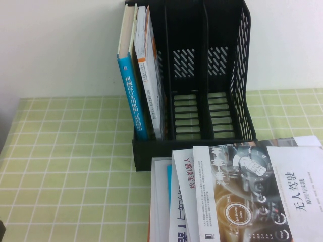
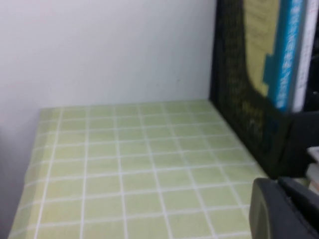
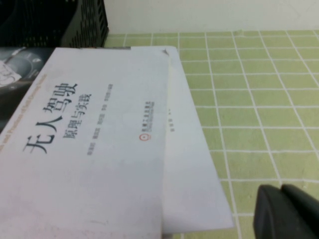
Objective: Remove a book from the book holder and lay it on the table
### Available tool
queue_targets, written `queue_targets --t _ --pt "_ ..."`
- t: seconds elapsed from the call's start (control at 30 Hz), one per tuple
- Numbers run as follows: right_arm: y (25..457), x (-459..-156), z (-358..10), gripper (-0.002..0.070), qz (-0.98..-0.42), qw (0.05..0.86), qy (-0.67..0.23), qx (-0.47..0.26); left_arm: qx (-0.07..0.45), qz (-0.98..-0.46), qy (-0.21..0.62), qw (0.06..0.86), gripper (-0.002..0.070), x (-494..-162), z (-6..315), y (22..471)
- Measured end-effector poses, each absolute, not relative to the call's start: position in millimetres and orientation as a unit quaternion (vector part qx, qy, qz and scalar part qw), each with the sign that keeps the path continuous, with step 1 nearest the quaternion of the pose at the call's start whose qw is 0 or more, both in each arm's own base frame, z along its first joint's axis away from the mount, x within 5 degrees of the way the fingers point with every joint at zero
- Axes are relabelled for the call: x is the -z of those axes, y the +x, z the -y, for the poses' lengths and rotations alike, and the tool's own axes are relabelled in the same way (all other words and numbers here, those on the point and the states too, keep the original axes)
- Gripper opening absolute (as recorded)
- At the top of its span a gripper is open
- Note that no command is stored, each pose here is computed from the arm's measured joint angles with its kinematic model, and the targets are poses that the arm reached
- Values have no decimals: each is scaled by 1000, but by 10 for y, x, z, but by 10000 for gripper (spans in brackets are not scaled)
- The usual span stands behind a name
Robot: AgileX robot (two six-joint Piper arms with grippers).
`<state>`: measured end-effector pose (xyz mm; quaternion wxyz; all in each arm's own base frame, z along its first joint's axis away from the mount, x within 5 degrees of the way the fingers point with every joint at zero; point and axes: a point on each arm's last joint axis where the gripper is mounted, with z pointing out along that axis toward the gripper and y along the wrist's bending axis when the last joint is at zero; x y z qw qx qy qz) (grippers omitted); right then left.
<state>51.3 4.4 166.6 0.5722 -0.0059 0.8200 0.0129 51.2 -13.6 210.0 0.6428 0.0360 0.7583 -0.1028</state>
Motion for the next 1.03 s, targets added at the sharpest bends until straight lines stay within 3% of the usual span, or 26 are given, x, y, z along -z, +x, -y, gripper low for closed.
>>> queue_targets --t 0.2,1.03 --pt "513 -1666 -45 -1 -820 572 -5 -14 89 -785 22 612 -3 -1780 107 529" --pt "513 -1666 -46 -1 -820 572 0 -19 66 -806 39 587 -3 -1716 94 515"
